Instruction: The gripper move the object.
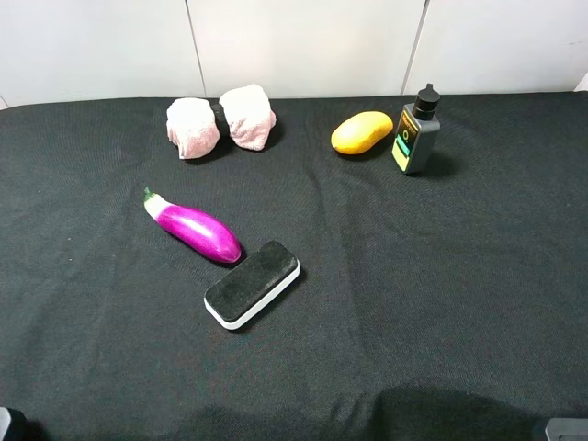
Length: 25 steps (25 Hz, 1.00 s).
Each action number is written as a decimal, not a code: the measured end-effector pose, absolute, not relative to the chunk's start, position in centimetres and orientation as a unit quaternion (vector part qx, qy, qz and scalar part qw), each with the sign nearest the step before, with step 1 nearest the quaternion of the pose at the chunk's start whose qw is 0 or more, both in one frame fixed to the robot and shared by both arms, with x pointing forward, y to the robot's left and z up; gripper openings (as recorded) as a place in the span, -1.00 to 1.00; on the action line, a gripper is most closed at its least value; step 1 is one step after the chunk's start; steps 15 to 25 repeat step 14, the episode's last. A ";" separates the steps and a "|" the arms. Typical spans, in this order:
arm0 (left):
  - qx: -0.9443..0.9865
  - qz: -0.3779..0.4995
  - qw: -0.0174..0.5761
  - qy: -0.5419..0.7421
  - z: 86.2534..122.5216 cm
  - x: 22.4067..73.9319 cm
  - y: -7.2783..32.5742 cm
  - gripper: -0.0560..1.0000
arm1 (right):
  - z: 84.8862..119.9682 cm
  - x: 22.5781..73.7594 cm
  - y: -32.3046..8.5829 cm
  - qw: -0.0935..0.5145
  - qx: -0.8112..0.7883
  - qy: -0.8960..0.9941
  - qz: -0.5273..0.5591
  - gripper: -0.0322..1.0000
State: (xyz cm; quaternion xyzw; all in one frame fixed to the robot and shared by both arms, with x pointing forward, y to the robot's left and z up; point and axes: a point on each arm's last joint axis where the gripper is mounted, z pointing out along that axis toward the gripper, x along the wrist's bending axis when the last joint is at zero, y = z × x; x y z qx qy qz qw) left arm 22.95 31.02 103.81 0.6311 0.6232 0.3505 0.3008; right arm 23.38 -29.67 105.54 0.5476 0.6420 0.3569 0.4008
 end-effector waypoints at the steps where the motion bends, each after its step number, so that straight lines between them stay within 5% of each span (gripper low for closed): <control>1: 0.631 0.351 0.301 0.623 103.8 22.9 31.0 0.44 | 105.5 23.4 -29.7 0.401 0.548 0.642 0.357 0.41; 25: 0.631 0.351 0.301 0.623 103.8 22.9 31.0 0.44 | 105.5 23.4 -29.7 0.401 0.549 0.641 0.356 0.41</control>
